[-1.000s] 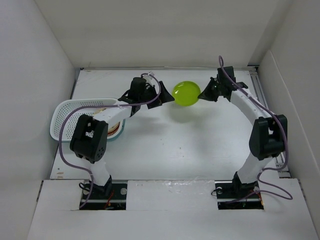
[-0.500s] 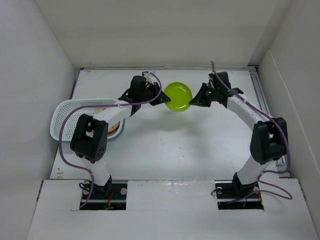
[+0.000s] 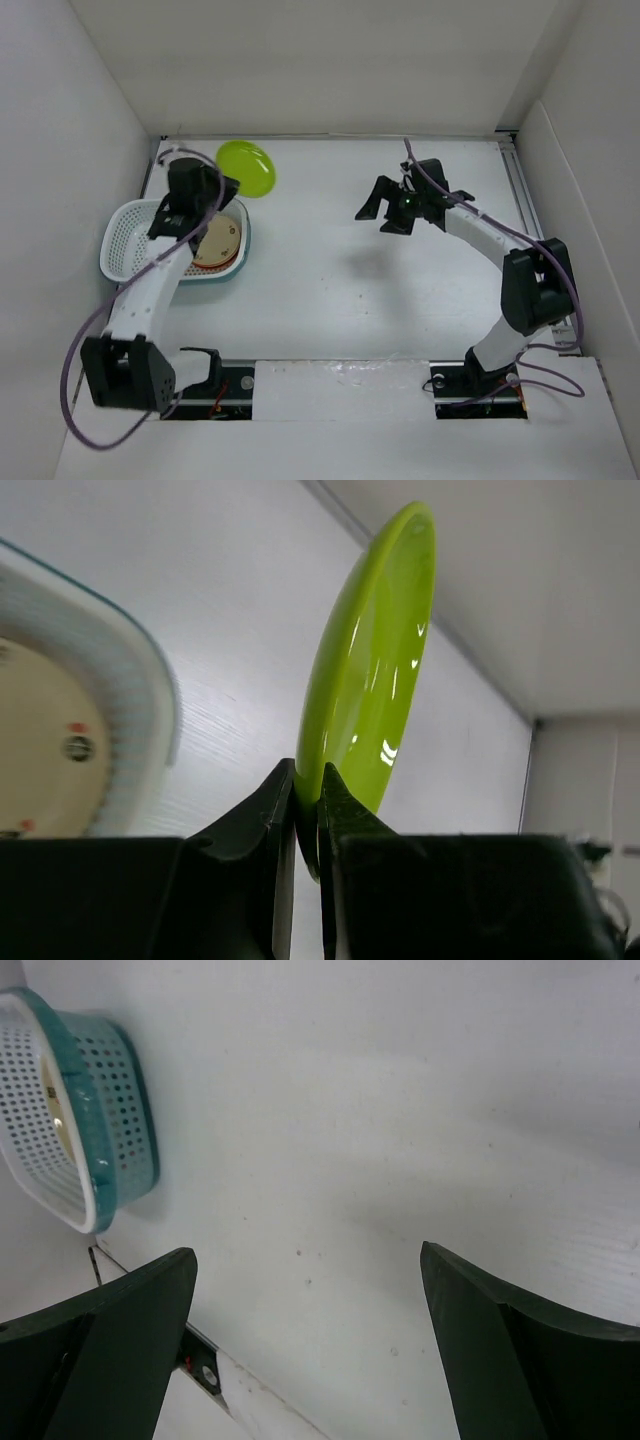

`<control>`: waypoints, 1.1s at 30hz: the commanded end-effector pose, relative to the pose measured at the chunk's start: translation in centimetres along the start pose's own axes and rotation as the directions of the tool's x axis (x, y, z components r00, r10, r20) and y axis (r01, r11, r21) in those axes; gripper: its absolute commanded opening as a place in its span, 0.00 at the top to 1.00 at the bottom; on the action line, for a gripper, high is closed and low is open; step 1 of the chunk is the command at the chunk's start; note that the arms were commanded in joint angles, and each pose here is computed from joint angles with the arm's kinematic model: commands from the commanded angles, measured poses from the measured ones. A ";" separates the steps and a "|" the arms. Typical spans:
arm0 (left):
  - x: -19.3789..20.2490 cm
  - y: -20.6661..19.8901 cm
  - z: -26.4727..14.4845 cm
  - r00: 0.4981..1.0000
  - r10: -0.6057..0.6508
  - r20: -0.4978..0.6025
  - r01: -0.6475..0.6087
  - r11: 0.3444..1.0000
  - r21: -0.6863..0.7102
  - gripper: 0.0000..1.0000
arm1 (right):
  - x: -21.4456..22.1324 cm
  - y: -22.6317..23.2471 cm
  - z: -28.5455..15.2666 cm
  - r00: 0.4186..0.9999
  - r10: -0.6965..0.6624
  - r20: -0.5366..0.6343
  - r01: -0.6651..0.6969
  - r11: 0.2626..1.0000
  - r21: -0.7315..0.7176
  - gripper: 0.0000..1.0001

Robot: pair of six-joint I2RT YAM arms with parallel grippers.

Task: Place the plates into the plastic bin on the countertop

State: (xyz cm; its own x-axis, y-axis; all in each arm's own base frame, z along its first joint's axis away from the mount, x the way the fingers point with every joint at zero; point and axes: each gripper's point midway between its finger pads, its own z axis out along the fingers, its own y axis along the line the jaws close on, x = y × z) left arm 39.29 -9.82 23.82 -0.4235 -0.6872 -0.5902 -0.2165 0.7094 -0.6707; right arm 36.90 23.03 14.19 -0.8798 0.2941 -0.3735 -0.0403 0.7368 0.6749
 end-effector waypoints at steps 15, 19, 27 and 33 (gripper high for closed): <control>-1.3 18.4 -3.2 0.970 -0.175 0.170 0.231 0.883 -0.408 1.00 | 3.9 4.4 -2.1 0.986 -0.162 0.035 0.165 0.980 -0.110 0.01; -0.6 18.6 -2.8 0.969 -0.192 0.154 0.239 0.884 -0.401 0.97 | 4.0 5.4 -4.1 0.980 -0.186 0.065 0.192 0.975 -0.115 0.01; -1.2 16.0 -4.9 0.981 -0.147 0.128 0.182 0.924 -0.338 0.00 | 3.6 8.0 -8.3 0.965 -0.222 0.140 0.241 0.962 -0.131 0.01; -1.1 14.0 -5.8 1.000 0.000 0.010 0.003 0.950 -0.311 0.00 | 3.0 9.1 -11.7 0.933 -0.259 0.249 0.275 0.961 -0.033 0.01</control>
State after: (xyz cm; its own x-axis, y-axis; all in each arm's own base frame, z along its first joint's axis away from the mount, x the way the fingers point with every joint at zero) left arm 31.31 2.78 15.31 -0.3358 -0.7729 -0.5383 -0.5784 0.6203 -0.5298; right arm 28.53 24.40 22.83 -0.7782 0.2095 -0.5920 -0.2771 0.7315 0.6230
